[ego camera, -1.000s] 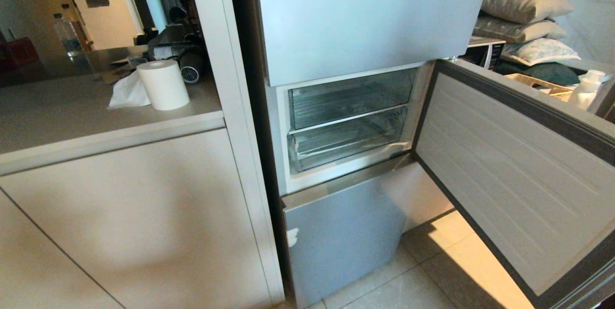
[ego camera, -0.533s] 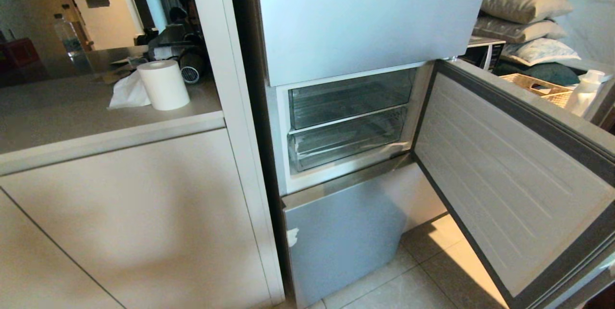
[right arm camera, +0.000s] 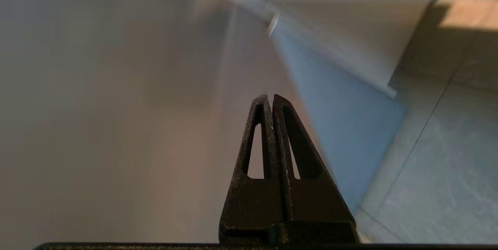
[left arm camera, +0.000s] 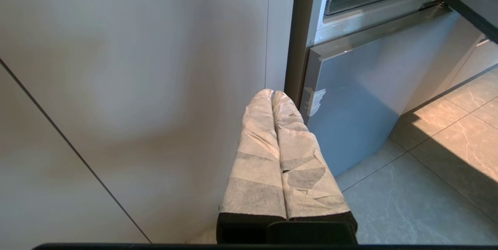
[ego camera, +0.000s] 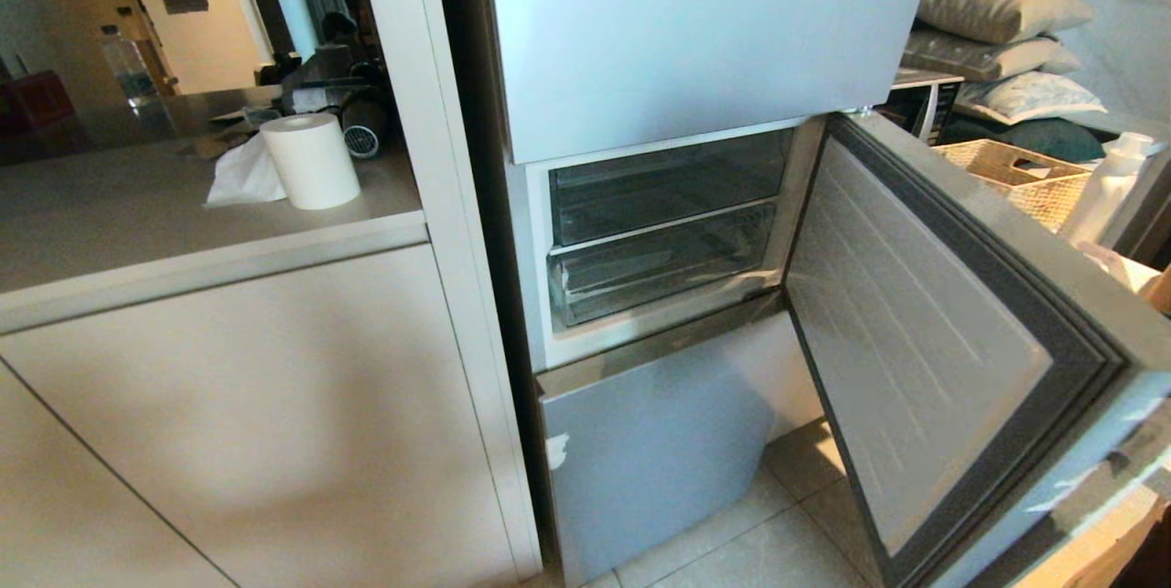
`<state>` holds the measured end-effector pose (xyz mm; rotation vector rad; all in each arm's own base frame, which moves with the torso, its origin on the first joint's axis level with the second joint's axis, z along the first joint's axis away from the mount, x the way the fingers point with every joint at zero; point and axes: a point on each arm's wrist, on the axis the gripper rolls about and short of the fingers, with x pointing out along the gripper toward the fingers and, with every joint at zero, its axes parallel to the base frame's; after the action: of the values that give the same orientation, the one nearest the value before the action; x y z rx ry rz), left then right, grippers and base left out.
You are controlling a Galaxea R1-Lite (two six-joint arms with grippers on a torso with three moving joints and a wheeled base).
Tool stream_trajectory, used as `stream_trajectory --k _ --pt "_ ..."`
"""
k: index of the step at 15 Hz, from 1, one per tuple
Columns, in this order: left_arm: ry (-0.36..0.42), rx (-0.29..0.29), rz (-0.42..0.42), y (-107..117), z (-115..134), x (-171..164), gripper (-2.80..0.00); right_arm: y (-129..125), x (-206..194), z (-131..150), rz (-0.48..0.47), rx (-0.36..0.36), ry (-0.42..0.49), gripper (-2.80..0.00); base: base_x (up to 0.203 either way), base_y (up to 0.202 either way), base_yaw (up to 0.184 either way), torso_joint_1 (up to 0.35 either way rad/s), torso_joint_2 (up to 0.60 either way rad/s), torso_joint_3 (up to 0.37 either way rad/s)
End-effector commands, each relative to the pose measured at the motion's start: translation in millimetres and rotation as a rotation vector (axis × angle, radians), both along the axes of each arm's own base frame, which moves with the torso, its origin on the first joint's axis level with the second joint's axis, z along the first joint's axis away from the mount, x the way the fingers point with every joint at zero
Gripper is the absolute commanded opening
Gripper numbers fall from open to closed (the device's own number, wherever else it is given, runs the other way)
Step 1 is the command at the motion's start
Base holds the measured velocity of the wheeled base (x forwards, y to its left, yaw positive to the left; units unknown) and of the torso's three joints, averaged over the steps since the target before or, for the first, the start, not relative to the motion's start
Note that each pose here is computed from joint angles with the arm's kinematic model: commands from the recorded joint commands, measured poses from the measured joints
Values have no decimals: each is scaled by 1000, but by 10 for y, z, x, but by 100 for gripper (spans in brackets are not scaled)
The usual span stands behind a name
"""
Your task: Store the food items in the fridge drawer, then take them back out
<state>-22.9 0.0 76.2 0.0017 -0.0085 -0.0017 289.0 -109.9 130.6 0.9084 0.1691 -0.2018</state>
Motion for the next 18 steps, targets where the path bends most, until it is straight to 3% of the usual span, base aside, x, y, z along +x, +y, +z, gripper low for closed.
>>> stream_trajectory --k 1,7,11,15,18 --pt "1 0 0 0 -4 1 -280 480 104 -46 129 -19 14 -280 0 0 0 0 0 0" --pt "1 0 0 0 -4 1 -280 1842 260 115 428 -77 -69 -280 0 0 0 0 0 0" --pt "1 0 0 0 -4 1 -280 2734 639 86 487 -181 -161 -280 0 0 0 0 0 0" --pt "1 1 -1 0 -4 1 -280 3239 1081 -31 445 -187 -246 -280 0 0 0 0 0 0" --pt "1 1 0 0 -4 1 -280 3253 1015 -3 419 -189 -247 -280 0 0 0 0 0 0"
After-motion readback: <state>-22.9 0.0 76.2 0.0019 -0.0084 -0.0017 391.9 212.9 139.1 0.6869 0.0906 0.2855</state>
